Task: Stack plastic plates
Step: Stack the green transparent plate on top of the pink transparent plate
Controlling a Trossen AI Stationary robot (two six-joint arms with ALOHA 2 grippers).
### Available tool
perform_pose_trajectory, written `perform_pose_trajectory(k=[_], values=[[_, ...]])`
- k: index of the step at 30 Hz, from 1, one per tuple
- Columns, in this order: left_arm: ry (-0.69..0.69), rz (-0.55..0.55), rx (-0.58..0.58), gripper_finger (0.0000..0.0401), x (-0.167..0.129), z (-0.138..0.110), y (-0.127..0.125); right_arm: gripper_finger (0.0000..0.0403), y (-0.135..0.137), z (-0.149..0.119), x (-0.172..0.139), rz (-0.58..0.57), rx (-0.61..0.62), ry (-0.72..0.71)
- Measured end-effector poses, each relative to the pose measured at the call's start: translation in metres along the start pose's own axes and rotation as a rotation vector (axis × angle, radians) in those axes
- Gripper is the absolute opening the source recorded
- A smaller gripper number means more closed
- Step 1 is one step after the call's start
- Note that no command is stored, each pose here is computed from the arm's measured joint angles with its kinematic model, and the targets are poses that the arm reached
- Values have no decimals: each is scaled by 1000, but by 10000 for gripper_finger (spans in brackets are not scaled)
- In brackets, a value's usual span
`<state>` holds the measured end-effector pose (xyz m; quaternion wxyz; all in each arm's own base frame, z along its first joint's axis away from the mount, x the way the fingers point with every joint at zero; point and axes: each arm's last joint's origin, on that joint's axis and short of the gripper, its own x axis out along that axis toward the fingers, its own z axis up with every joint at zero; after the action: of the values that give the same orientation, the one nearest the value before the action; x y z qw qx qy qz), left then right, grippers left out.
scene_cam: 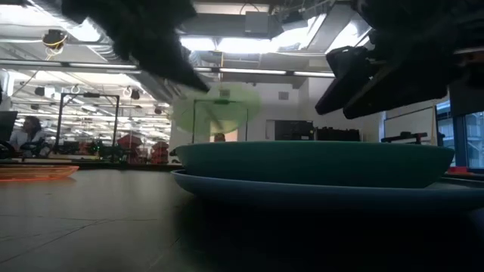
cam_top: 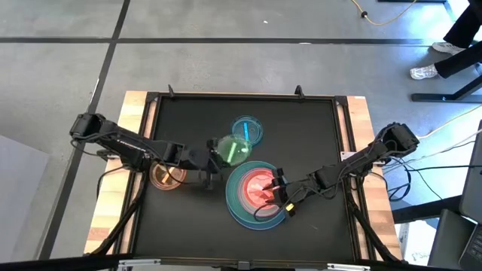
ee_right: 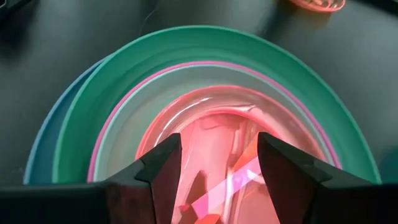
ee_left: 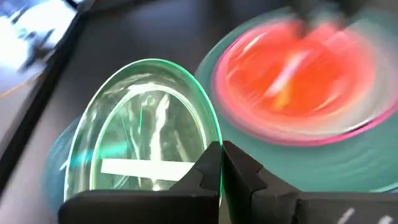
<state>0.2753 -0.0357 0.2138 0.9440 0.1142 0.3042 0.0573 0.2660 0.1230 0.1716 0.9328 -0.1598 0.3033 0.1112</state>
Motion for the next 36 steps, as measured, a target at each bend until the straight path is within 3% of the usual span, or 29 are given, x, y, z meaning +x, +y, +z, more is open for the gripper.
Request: perform_pose_trajectory(k=[3,8,13,17,23,28,36], values=[[-101,-100,22,1,0,9,-6,202,1,4,-8,6,-19,-24],[-197,-177,81,1,1,16,-14,202,4,18,-45,15,-48,-89],[-220,-205,122,1,17,17,-21,202,5,27,-92,-64,-47,-165],[-230,-254,168,1,37,31,-27,202,7,29,-113,-57,-23,-214],[-247,-322,178,1,66,56,-42,202,12,27,-117,-34,-36,-209],[-164,-352,193,2,83,58,-54,202,13,25,-114,-36,-46,-185],[-103,-364,6,42,88,56,-47,202,13,26,-114,-36,-42,-190]])
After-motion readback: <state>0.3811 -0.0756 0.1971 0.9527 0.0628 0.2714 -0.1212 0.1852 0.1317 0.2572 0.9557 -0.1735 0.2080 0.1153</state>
